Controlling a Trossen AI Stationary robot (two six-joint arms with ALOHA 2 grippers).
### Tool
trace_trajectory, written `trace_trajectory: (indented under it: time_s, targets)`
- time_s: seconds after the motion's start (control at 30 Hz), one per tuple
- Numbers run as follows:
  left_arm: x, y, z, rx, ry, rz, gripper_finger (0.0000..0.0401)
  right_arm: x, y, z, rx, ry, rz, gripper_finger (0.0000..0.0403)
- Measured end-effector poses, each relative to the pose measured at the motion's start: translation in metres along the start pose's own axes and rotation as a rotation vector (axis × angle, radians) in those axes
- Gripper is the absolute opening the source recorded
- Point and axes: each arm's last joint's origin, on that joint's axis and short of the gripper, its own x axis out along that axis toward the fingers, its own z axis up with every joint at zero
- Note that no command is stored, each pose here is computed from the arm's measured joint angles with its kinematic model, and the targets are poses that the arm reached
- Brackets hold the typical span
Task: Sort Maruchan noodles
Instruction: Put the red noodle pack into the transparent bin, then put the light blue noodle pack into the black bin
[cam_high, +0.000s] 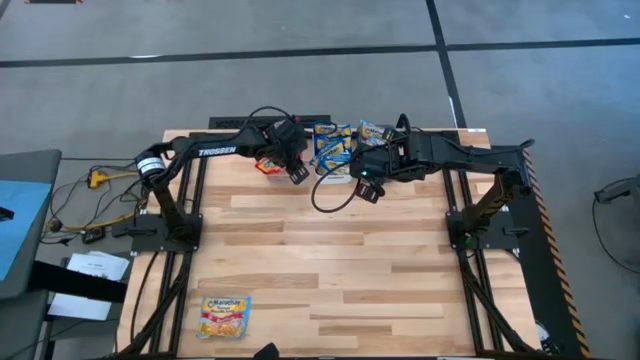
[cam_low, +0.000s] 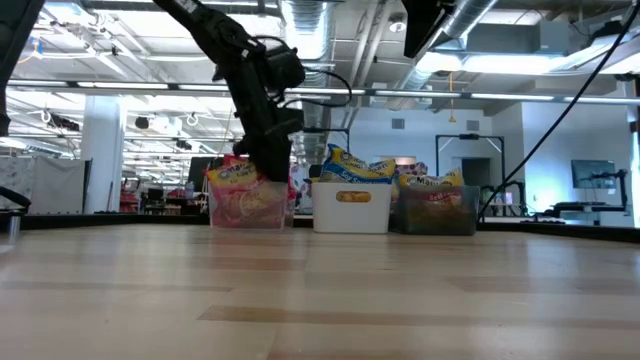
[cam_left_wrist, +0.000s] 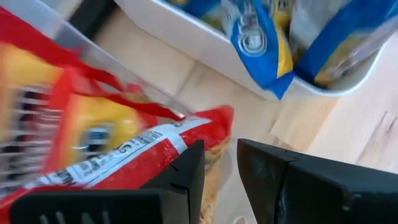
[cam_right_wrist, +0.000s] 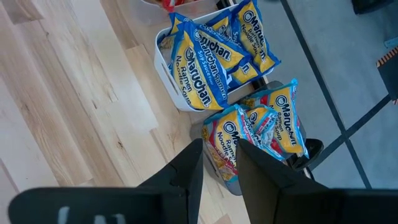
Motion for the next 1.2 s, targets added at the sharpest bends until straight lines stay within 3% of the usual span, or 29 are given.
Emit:
trace_trajectory:
  time_s: [0.13,0.37,0.63,0.93,1.2]
  targets:
    - [0.024,-0.003,-0.007,0.005,0.069,-0.07,0.0086,0.0,0.0,0.0,0.0,0.0,0.0,0.012]
    - [0.04,-0.013,-0.011,0.065,0.097,-0.054,0.0086,0.0,0.0,0.0,0.0,0.0,0.0,0.012]
    - [0.018,-0.017,0.012,0.072,0.049,-0.084,0.0086,0.0,0.0,0.0,-0.001,0.0,0.0,0.012]
    - [-0.013,-0.016,0.034,0.103,0.11,-0.077,0.0086,0.0,0.0,0.0,-0.002,0.001,0.0,0.012]
    - [-0.062,-0.017,0.033,0.139,0.17,-0.061,0.0086,0.0,0.0,0.0,0.025,0.005,0.011,0.012]
